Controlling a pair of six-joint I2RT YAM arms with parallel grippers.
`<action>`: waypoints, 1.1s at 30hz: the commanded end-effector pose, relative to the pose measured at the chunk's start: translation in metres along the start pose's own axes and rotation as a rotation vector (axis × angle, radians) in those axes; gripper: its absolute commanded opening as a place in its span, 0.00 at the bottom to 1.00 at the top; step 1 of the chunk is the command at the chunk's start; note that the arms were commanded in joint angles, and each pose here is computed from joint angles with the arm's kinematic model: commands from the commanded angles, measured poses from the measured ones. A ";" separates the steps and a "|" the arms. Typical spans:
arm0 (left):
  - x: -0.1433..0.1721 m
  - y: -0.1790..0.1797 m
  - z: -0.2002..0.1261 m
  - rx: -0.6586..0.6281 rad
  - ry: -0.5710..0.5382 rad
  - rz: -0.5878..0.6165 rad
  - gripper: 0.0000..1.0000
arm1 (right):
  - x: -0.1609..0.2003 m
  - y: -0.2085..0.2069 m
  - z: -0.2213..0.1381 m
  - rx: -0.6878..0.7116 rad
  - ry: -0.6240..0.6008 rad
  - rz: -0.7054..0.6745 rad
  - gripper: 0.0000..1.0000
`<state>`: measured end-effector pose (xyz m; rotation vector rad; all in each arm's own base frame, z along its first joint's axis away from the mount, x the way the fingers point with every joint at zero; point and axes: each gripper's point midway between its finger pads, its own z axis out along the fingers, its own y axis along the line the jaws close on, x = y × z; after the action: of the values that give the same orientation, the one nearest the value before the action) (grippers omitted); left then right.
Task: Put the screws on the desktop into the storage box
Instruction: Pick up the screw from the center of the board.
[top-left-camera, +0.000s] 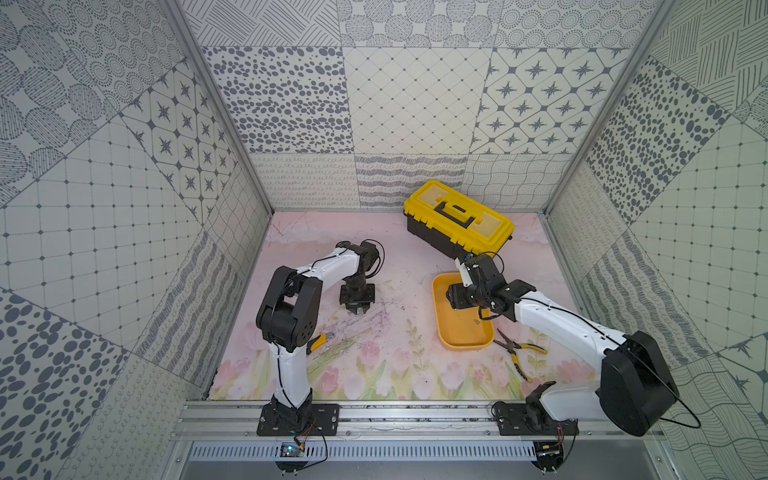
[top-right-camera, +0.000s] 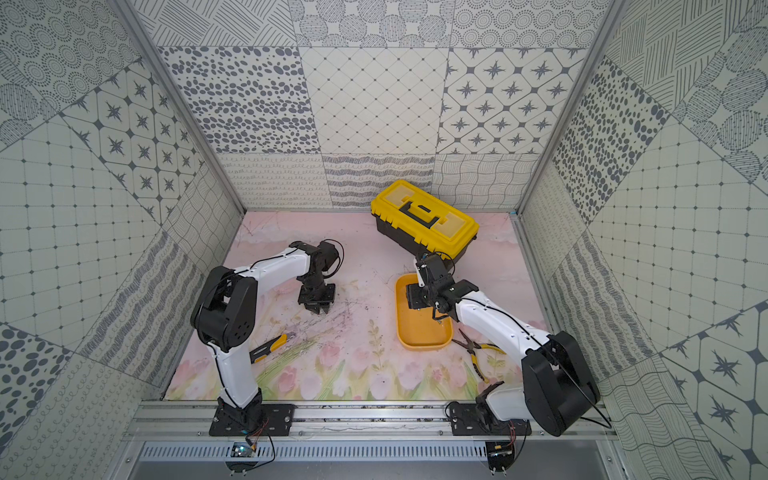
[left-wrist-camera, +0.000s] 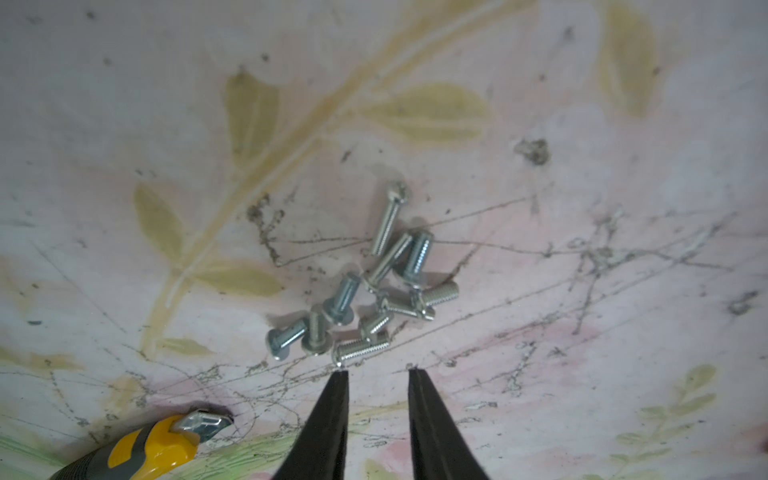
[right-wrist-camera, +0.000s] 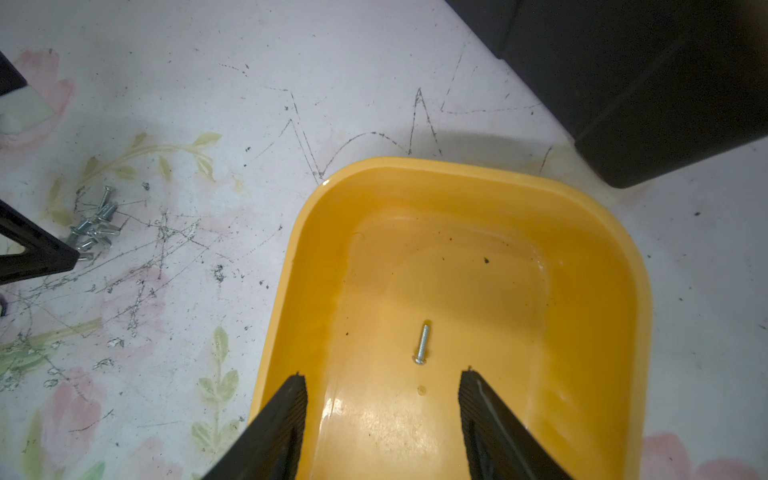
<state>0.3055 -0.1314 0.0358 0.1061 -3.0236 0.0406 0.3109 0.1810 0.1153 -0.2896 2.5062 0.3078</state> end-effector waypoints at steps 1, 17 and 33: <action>0.003 0.009 -0.005 -0.024 0.003 0.010 0.31 | -0.004 0.003 0.004 -0.013 -0.016 -0.008 0.63; 0.018 0.015 0.014 -0.041 0.095 -0.014 0.31 | -0.001 0.004 0.006 -0.019 -0.004 -0.005 0.63; 0.023 -0.003 0.004 0.052 0.053 0.024 0.31 | 0.000 0.005 0.006 -0.022 -0.001 -0.005 0.64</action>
<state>0.2846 -0.1276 0.0266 0.1022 -2.9662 0.0454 0.3100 0.1826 0.1120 -0.2951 2.5177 0.3163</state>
